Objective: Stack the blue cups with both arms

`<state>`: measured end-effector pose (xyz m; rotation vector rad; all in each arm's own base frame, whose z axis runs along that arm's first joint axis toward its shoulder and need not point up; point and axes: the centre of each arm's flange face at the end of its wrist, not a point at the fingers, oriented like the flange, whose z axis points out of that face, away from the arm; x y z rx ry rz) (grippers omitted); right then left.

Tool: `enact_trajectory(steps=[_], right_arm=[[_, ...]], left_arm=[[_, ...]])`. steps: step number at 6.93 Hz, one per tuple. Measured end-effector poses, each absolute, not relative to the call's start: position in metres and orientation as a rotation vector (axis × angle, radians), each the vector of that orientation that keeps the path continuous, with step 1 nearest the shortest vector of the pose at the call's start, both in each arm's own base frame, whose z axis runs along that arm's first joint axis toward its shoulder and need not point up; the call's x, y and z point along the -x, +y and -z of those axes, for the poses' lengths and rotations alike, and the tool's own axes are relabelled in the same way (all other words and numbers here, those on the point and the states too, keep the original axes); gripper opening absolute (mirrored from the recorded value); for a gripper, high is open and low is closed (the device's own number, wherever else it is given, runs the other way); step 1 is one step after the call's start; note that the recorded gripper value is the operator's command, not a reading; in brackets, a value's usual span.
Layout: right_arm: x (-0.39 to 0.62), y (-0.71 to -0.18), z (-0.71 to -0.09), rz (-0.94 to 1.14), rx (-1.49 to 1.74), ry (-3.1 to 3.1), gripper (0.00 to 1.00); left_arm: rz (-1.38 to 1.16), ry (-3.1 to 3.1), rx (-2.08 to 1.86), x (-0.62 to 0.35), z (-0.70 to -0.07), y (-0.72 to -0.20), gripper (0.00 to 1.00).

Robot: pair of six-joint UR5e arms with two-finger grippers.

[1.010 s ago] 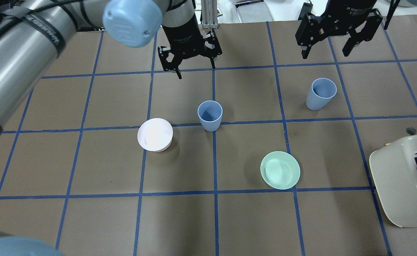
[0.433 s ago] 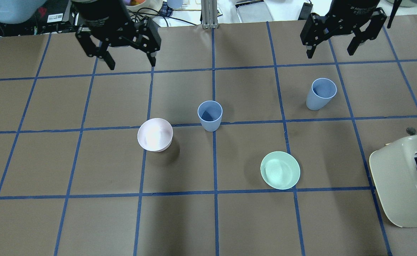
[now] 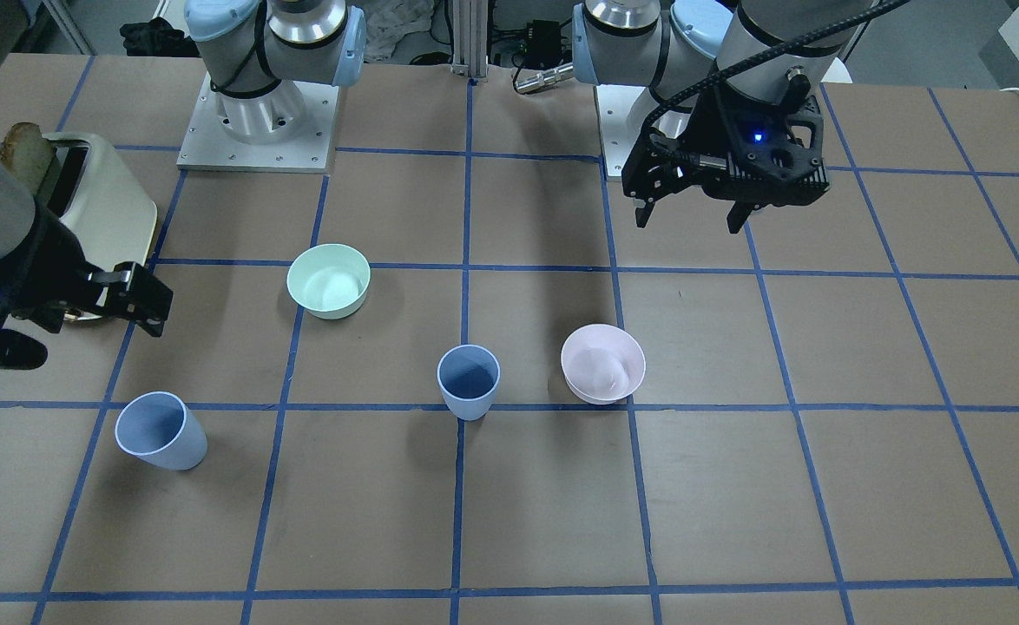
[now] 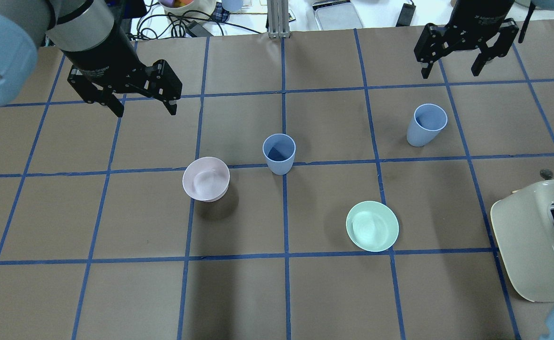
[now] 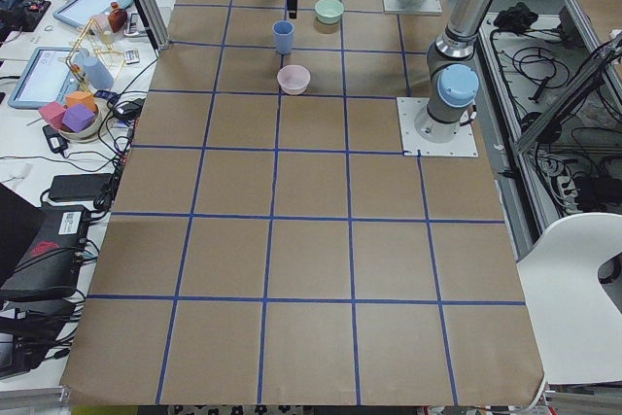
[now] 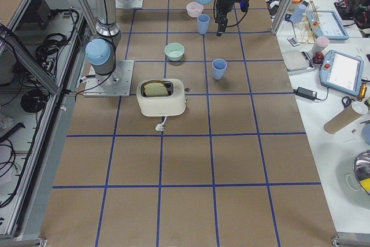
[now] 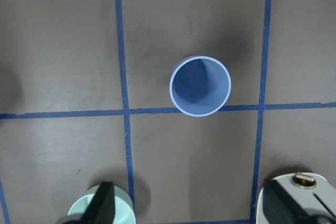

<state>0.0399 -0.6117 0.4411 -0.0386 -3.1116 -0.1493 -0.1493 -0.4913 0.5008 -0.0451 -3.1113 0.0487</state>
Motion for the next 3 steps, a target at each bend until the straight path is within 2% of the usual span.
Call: enact_trajectory(steps=[3], right_arm=[[-0.002,-0.644,-0.358,0.214,0.069,-3.118,0.98]], left_arm=[[-0.068,-3.113,0.043,0.148,-0.5,-0.487,1.0]])
